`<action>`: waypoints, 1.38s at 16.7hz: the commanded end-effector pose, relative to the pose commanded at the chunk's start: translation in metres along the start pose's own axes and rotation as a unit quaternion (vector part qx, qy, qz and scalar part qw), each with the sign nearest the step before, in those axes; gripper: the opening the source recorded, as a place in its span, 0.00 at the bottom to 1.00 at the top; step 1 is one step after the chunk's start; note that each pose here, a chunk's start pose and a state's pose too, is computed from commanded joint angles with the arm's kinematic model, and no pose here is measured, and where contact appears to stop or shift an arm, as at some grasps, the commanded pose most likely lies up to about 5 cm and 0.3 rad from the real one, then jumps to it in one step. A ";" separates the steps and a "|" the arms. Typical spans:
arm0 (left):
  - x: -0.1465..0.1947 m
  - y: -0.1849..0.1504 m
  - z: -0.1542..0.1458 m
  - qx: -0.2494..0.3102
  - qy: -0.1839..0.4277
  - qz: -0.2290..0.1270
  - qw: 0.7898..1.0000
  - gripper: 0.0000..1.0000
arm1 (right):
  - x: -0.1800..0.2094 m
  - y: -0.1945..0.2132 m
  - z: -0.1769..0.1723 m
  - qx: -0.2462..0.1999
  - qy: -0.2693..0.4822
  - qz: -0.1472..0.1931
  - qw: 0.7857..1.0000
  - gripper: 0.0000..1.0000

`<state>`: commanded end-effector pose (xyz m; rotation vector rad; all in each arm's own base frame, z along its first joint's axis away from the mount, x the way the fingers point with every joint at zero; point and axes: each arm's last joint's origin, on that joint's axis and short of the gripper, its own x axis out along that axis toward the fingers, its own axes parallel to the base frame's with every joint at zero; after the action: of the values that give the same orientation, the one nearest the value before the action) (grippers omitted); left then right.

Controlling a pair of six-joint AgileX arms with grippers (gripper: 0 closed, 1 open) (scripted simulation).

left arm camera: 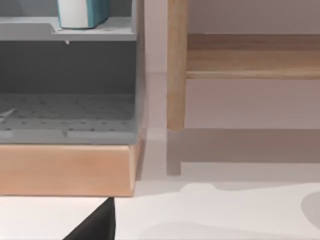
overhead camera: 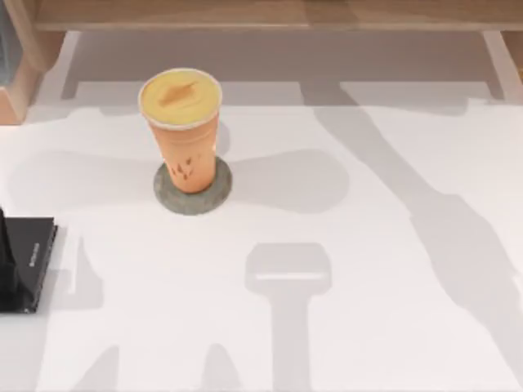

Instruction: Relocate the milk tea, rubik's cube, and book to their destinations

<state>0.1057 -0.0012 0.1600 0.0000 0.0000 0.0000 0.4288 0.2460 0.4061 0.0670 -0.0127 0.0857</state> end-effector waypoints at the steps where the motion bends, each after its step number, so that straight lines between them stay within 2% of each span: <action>1: 0.000 0.000 0.000 0.000 0.000 0.000 1.000 1.00 | 0.008 -0.006 0.000 -0.006 -0.002 -0.011 1.000 0.00; 4: 0.000 0.000 0.000 0.000 0.000 0.000 1.000 1.00 | 0.026 -0.017 -0.006 -0.028 0.001 -0.044 0.999 0.00; 9: 0.000 0.000 0.000 0.000 0.000 0.000 1.000 1.00 | 0.029 -0.018 -0.009 -0.033 0.005 -0.049 0.998 0.00; 22: 0.000 0.000 0.000 0.000 0.000 0.000 1.000 1.00 | 0.029 -0.018 -0.009 -0.033 0.005 -0.049 0.998 0.98; 23: 0.000 0.000 0.000 0.000 0.000 0.000 1.000 1.00 | 0.029 -0.018 -0.009 -0.033 0.005 -0.049 0.998 1.00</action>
<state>0.1057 -0.0012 0.1600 0.0000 0.0000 0.0000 0.4596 0.2317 0.3961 0.0002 -0.0021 -0.0117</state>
